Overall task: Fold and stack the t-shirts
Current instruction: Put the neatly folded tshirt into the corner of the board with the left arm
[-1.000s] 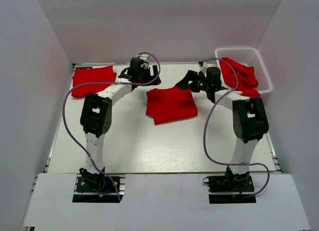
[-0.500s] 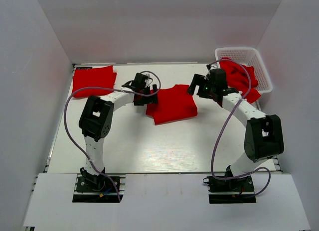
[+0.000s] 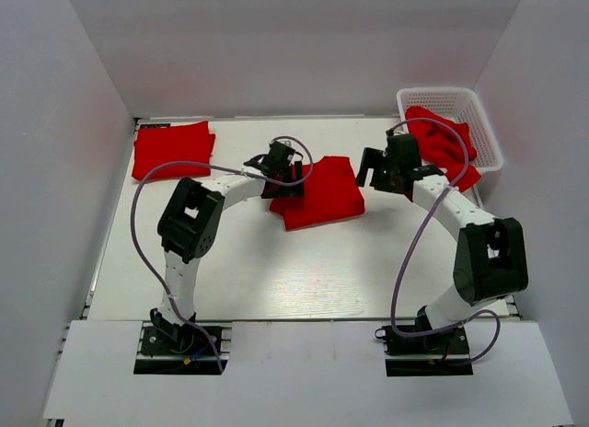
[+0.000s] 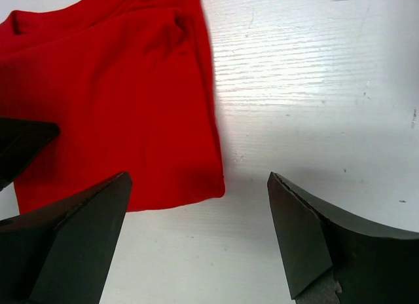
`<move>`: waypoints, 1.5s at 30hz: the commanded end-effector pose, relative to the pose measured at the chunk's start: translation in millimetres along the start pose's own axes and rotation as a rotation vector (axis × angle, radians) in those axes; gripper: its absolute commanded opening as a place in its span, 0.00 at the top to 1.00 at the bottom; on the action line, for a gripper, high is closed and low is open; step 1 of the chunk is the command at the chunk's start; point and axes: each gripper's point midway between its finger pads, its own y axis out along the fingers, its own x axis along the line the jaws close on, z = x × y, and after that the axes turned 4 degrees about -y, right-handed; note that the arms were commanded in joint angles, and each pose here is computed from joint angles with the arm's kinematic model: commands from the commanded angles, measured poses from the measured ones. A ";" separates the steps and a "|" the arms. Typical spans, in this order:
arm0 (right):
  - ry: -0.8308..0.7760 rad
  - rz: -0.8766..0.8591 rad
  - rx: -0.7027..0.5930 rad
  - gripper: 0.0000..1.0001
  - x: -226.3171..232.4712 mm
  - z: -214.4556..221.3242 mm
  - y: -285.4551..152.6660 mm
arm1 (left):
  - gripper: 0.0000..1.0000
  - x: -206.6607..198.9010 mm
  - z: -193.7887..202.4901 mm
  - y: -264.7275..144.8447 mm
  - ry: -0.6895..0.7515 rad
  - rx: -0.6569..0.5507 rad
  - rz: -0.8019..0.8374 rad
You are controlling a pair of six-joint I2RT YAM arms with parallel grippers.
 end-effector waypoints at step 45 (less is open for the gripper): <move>-0.064 0.216 -0.059 0.10 -41.7 -6.4 -36.8 | 1.00 62.7 -234.6 -105.7 0.639 -0.344 -0.200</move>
